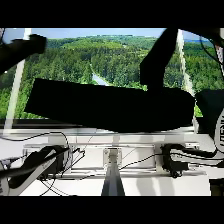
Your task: Fold the clothes and pants, and hang the long-sleeved shirts on hangers.
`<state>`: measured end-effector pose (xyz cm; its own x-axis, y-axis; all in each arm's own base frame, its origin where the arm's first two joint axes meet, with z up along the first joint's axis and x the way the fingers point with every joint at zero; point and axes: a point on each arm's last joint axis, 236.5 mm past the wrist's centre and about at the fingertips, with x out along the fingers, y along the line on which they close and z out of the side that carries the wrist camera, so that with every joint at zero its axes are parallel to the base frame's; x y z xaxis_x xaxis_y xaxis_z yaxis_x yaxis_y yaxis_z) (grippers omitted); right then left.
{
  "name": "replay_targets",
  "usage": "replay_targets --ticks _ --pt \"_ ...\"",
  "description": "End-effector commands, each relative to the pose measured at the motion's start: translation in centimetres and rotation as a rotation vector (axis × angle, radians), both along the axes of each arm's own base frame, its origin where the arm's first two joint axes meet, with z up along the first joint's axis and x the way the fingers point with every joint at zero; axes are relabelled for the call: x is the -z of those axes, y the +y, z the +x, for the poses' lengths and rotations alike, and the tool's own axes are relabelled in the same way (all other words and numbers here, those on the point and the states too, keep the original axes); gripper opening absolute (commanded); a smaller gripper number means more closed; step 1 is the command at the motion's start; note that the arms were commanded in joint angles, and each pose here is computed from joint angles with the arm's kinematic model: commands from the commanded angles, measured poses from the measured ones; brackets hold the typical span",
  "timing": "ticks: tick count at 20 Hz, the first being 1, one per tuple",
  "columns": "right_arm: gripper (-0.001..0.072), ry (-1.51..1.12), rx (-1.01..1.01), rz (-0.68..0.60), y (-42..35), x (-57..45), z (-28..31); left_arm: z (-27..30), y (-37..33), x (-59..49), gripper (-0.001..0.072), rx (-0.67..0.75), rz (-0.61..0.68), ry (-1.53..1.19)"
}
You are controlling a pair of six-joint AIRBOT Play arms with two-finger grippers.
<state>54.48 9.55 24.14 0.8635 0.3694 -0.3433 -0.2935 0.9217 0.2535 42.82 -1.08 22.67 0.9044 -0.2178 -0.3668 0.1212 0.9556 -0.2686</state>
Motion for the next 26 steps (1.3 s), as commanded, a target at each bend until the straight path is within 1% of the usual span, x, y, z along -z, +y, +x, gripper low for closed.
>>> replay_targets --ticks 1,3,6,8,10,11,12,13,15,17,18,21,26 --pt "0.0014 -0.158 -0.117 0.014 9.8 -4.8 -1.1 -3.3 3.7 -2.0 0.0578 -0.081 0.009 -0.004" --pt "0.0014 -0.155 -0.194 0.048 15.6 -4.1 -2.2 -4.1 4.1 -1.3 0.0579 -0.079 0.007 0.037" --pt "0.0014 -0.108 -0.308 0.077 24.1 -0.2 -4.0 -4.8 3.2 0.8 0.0579 -0.031 -0.006 0.125" --pt "0.0014 -0.051 -0.37 0.059 28.7 4.2 -4.9 -4.9 2.7 2.2 0.0578 -0.004 -0.018 0.181" --pt "0.0016 0.024 -0.401 0.042 31.6 9.2 -5.2 -4.6 2.6 3.2 0.0579 0.005 -0.027 0.209" --pt "0.0058 0.055 -0.41 0.029 32.4 11.4 -5.3 -4.4 2.6 3.6 0.058 0.009 -0.035 0.221" --pt "0.0356 0.079 -0.418 0.016 33.0 13.0 -5.4 -4.3 2.6 4.1 0.058 0.011 -0.038 0.235" --pt "0.058 0.093 -0.421 0.009 33.0 13.8 -5.4 -4.1 2.6 4.7 0.0581 0.015 -0.043 0.254" --pt "0.0585 0.105 -0.425 -0.005 32.4 13.8 -5.4 -3.9 2.5 6.4 0.0581 0.03 -0.059 0.308" --pt "0.0574 0.117 -0.419 -0.036 30.6 13.3 -5.0 -3.3 2.8 8.1 0.0581 0.032 -0.076 0.353" --pt "0.0555 0.133 -0.415 -0.062 29.3 13.2 -4.8 -3.0 2.9 9.0 0.0581 0.033 -0.086 0.374" --pt "0.0555 0.215 -0.389 -0.124 24.2 13.5 -4.2 -2.6 2.7 12.6 0.058 0.058 -0.122 0.482" --pt "0.0555 0.383 -0.33 -0.158 16.5 15.4 -3.7 -4.4 -2.0 20.2 0.058 0.234 -0.187 0.769"
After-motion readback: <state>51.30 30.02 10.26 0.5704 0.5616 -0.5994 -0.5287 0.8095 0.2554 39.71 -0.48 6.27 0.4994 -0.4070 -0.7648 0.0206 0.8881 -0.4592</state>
